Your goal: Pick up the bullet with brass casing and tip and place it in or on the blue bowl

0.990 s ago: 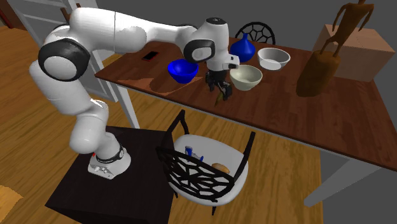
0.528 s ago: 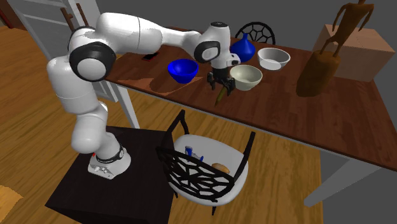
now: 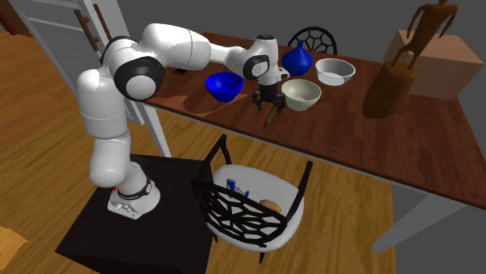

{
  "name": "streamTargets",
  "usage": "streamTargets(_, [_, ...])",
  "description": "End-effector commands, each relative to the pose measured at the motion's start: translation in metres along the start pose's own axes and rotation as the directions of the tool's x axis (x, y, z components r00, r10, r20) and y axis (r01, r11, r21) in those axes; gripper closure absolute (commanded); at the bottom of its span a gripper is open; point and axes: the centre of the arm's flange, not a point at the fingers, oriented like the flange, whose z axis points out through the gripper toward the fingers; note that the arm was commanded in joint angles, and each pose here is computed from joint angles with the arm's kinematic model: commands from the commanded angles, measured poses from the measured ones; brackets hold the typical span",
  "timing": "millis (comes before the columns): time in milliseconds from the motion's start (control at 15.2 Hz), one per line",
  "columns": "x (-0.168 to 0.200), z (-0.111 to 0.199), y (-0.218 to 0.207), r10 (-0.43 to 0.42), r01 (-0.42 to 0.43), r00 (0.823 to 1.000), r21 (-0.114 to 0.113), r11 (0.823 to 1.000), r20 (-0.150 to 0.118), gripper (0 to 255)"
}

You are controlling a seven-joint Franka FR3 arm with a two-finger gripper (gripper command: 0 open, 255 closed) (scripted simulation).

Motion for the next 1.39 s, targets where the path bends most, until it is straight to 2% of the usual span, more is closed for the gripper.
streamTargets(0, [0.001, 0.011, 0.0, -0.004, 0.004, 1.0, -0.001, 1.0, 0.0, 0])
streamTargets(264, [0.001, 0.03, 0.0, -0.004, 0.004, 1.0, -0.001, 1.0, 0.0, 0])
streamTargets(726, [0.001, 0.03, 0.0, -0.004, 0.004, 1.0, -0.001, 1.0, 0.0, 0])
streamTargets(792, [0.001, 0.03, 0.0, -0.004, 0.004, 1.0, -0.001, 1.0, 0.0, 255])
streamTargets(1320, [0.001, 0.03, 0.0, -0.004, 0.004, 1.0, -0.001, 1.0, 0.0, 255])
